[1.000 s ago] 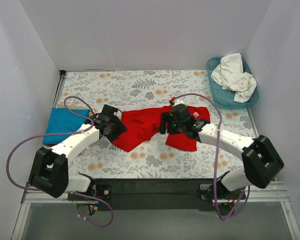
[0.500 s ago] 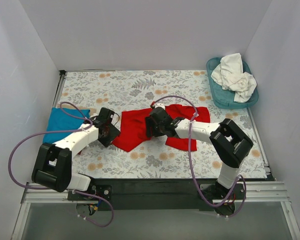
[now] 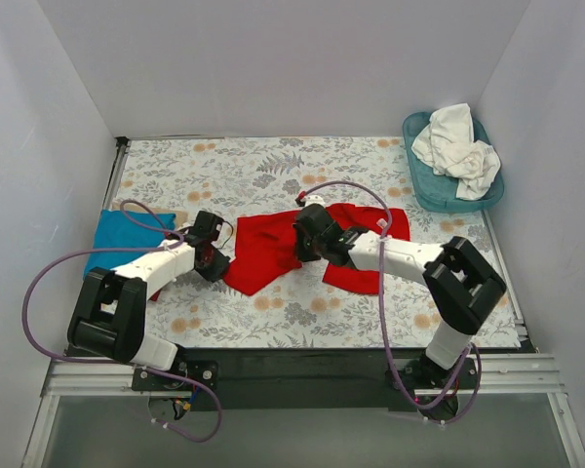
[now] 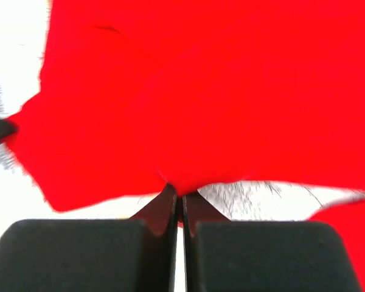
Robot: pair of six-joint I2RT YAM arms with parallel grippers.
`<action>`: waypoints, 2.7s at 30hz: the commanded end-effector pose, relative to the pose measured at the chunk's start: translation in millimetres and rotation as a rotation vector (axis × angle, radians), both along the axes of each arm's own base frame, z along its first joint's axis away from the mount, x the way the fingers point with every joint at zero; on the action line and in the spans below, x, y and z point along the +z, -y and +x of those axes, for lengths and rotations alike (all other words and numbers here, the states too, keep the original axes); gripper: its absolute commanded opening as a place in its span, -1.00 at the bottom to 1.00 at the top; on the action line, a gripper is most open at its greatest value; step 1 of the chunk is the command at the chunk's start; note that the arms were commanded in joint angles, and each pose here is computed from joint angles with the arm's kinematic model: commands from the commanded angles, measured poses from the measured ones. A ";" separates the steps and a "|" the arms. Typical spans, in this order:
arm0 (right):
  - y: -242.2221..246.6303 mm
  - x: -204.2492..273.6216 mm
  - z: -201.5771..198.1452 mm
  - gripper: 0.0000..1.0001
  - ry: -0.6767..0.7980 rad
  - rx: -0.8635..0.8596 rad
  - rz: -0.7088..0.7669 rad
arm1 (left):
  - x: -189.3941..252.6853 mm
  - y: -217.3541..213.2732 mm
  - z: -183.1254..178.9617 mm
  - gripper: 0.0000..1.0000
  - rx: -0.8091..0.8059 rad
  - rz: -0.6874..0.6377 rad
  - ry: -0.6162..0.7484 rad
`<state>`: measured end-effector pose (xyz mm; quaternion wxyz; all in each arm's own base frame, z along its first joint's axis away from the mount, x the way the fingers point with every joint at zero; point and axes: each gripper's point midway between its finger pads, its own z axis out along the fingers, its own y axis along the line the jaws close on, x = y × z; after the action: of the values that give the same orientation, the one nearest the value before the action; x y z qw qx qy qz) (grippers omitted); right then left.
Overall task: Fold and stack the t-shirts
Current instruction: Flatten the tshirt out
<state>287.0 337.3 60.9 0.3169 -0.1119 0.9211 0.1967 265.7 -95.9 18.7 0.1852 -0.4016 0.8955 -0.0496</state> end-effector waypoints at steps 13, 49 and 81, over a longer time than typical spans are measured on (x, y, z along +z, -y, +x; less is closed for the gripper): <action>143.9 160.5 -17.2 -0.97 0.271 -0.233 0.189 | 74.9 -21.7 46.6 -1.00 -0.005 0.044 0.194; 231.8 480.0 -24.7 -0.97 0.857 -0.388 0.300 | 469.2 -35.6 82.8 -1.00 -0.042 -0.016 1.105; 218.8 327.3 85.3 -0.97 0.741 -0.385 0.329 | 356.0 -78.1 190.1 -1.00 -0.010 -0.159 1.086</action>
<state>370.7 121.4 480.8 0.7361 0.0155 0.6369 0.2287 455.2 -19.4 468.2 0.6583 -0.2826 0.6136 -0.3320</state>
